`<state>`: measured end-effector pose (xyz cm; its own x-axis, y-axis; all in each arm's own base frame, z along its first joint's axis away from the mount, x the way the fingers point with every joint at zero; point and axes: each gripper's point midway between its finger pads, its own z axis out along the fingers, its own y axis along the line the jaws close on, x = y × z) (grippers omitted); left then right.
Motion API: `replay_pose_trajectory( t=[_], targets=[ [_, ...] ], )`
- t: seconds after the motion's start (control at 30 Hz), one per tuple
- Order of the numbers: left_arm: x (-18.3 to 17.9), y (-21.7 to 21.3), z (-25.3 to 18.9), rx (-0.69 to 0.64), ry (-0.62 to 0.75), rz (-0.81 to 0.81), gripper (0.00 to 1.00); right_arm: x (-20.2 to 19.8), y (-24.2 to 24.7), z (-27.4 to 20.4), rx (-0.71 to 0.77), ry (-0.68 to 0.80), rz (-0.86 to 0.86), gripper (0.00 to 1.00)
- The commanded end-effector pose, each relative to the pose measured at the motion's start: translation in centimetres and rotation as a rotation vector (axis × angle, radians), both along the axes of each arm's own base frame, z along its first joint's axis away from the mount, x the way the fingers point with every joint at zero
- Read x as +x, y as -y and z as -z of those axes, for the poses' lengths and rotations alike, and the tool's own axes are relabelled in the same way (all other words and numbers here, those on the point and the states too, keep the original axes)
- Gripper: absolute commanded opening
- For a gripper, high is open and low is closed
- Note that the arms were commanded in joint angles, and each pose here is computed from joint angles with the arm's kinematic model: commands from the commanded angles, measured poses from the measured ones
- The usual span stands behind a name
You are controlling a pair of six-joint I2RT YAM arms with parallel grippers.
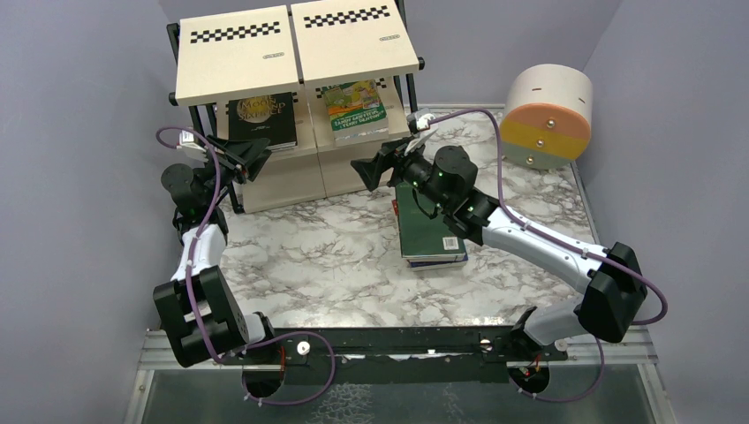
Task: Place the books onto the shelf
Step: Place the book on the shelf, then pick up the book from the center of the board.
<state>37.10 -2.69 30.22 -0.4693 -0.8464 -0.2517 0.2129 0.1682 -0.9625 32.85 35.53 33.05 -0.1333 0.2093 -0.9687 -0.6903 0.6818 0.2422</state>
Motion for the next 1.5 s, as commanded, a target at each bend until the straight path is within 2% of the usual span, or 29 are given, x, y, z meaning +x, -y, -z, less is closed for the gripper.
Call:
replay_pose_trajectory(
  t=[0.0,0.27,0.57,0.77,0.97,1.23,1.47],
  targets=[
    [0.7,-0.4,-1.0,0.027,0.048,-0.024,0.45,0.5,0.2,-0.8,0.011,0.014,0.014,0.93],
    [-0.4,0.2,-1.3,0.025,0.056,-0.003,0.45,0.3,0.4,-0.7,0.015,0.011,0.017,0.93],
    [-4.0,2.5,-1.0,0.0,0.056,0.046,0.45,-0.3,1.4,-0.8,0.04,-0.012,0.033,0.93],
    [-7.2,7.8,-0.6,-0.004,0.049,0.15,0.45,0.7,5.0,2.2,-0.035,-0.171,0.221,0.93],
    [-9.1,13.9,3.4,0.057,-0.045,0.213,0.45,0.5,11.0,8.5,-0.144,-0.392,0.34,0.95],
    [-11.4,22.3,9.5,0.164,-0.167,0.35,0.45,-2.9,16.8,12.0,-0.134,-0.454,0.451,0.99],
    [-11.0,24.7,11.2,0.228,-0.179,0.38,0.45,-4.2,18.3,15.0,-0.204,-0.543,0.485,1.0]
  ],
)
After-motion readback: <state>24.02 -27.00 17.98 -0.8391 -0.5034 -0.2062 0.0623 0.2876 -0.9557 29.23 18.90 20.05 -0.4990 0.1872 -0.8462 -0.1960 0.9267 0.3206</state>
